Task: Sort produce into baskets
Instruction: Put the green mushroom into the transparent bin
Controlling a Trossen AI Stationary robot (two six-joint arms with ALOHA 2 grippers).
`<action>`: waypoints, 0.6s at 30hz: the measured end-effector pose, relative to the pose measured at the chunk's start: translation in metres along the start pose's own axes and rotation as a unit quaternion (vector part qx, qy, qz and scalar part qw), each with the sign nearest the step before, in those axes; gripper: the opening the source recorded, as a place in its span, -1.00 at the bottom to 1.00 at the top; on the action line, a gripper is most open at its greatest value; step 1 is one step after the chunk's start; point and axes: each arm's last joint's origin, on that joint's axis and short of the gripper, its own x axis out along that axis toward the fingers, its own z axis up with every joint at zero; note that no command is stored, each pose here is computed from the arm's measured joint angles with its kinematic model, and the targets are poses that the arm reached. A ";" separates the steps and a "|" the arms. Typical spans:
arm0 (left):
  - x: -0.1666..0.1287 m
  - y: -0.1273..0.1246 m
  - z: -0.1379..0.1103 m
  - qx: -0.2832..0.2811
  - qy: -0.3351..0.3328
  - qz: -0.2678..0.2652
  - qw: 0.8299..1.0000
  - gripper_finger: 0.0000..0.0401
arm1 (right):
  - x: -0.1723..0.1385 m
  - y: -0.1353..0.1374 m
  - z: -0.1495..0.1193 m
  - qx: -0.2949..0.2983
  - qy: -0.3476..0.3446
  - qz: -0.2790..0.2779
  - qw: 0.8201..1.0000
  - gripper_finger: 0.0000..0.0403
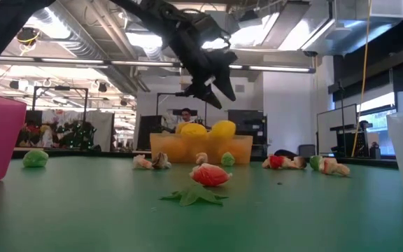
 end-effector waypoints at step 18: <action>-0.091 -0.053 -0.013 -0.188 0.055 -0.019 0.980 0.38 | -0.007 -0.013 0.001 -0.058 0.079 0.091 0.991 0.86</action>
